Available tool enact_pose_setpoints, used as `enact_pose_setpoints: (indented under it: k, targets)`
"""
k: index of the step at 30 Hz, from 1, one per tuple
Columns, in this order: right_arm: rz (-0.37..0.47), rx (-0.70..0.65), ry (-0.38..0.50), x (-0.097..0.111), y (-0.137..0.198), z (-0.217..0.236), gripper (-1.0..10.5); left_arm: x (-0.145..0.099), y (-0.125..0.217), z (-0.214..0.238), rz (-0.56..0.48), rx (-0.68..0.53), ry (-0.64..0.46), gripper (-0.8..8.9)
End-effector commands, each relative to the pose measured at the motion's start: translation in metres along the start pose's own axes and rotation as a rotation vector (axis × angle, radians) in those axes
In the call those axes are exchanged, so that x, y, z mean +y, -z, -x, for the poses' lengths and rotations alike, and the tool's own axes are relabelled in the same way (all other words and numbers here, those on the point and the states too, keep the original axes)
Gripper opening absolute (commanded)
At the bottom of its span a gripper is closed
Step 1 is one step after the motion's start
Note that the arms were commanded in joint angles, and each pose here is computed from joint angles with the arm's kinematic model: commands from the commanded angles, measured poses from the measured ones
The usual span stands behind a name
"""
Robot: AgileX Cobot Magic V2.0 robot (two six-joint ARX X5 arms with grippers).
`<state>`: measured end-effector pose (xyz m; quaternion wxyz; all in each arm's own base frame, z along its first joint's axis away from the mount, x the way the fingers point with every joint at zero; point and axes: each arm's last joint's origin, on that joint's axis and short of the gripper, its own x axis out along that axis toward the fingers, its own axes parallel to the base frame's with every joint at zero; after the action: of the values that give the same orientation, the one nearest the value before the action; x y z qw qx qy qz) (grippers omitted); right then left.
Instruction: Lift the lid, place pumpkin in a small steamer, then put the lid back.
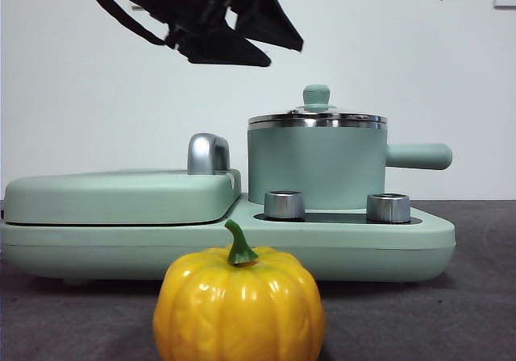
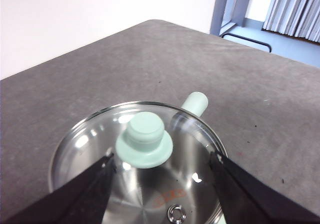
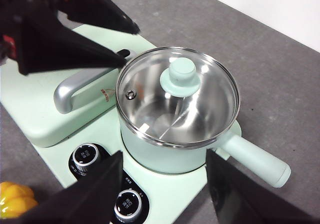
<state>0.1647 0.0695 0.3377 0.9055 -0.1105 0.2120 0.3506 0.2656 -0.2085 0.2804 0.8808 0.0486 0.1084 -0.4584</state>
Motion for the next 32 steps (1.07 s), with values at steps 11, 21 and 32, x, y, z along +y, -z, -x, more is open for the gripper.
enact_pose_setpoints:
  k: [11,21,32]
  targets:
    - [0.014,-0.022,0.002,0.000,-0.007,0.002,2.6,0.001,0.006,-0.030,-0.009,-0.027,-0.021,3.09]
    - [0.014,-0.022,0.002,0.000,-0.007,0.002,2.6,0.005,0.001,-0.060,-0.009,-0.021,-0.009,3.09]
    - [0.014,-0.022,0.001,0.000,-0.007,0.002,2.6,0.007,0.016,-0.079,0.000,0.020,0.001,3.09]
